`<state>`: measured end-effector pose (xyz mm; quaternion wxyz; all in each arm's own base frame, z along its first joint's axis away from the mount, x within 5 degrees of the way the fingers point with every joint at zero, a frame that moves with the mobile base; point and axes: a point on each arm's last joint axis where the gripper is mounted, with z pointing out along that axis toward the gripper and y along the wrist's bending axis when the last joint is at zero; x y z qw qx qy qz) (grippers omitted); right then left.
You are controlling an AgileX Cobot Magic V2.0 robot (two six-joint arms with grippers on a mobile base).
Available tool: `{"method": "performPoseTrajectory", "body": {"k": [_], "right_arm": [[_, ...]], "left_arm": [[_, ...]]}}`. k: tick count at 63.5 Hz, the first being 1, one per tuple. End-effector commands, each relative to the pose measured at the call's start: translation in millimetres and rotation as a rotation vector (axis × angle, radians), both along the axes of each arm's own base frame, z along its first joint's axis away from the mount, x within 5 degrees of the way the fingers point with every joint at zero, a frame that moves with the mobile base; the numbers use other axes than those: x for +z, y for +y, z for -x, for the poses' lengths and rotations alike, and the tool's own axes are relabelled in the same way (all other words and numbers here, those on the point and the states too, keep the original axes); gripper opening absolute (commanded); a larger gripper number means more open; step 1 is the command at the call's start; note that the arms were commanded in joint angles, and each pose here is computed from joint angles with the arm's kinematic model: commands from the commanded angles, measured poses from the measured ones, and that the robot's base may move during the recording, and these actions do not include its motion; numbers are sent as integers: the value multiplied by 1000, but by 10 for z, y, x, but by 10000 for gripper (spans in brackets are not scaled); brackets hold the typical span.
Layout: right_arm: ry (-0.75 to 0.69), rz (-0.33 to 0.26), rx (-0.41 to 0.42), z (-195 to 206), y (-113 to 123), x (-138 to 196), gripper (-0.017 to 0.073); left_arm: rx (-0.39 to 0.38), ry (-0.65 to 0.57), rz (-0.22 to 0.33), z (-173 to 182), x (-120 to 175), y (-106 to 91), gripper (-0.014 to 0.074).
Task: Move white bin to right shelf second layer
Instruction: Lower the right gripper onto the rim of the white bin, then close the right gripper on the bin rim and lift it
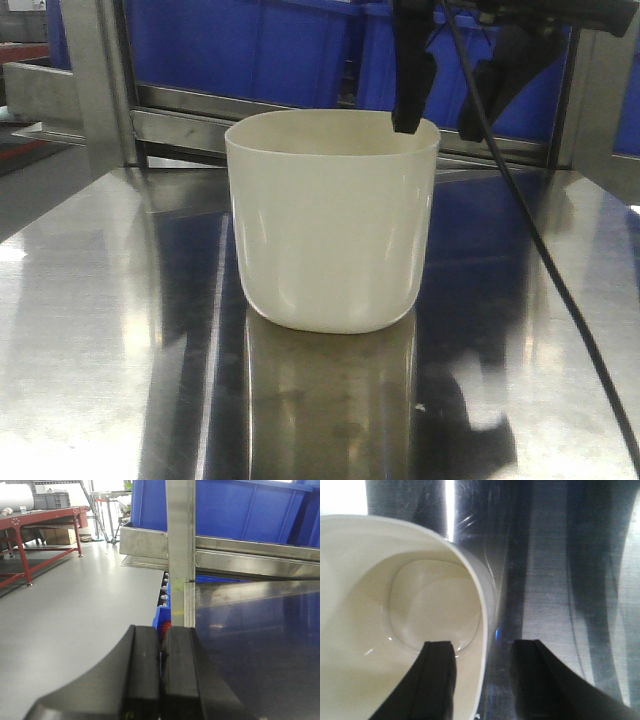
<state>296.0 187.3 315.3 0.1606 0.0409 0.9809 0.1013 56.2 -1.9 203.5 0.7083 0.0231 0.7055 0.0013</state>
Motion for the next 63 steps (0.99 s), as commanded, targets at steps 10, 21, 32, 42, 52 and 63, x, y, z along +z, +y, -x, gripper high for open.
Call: {"method": "performPoseTrajectory", "body": {"k": [10, 21, 32, 42, 52, 63], "right_arm": [[-47, -46, -46, -91, -46, 102, 382], [-33, -35, -54, -105, -42, 38, 382], [-4, -21, -56, -122, -29, -68, 382], [-10, -24, -56, -124, -27, -62, 357], [-8, -23, -56, -122, -29, -63, 248], [-30, -33, -61, -97, -71, 20, 97]], "left_arm": [[1, -60, 11, -3, -41, 3, 85], [1, -60, 11, -3, -41, 3, 85], [1, -60, 11, -3, -41, 3, 85], [1, -60, 11, -3, -41, 3, 85], [1, -60, 11, -3, -41, 3, 85], [1, -60, 11, -3, -41, 3, 85]]}}
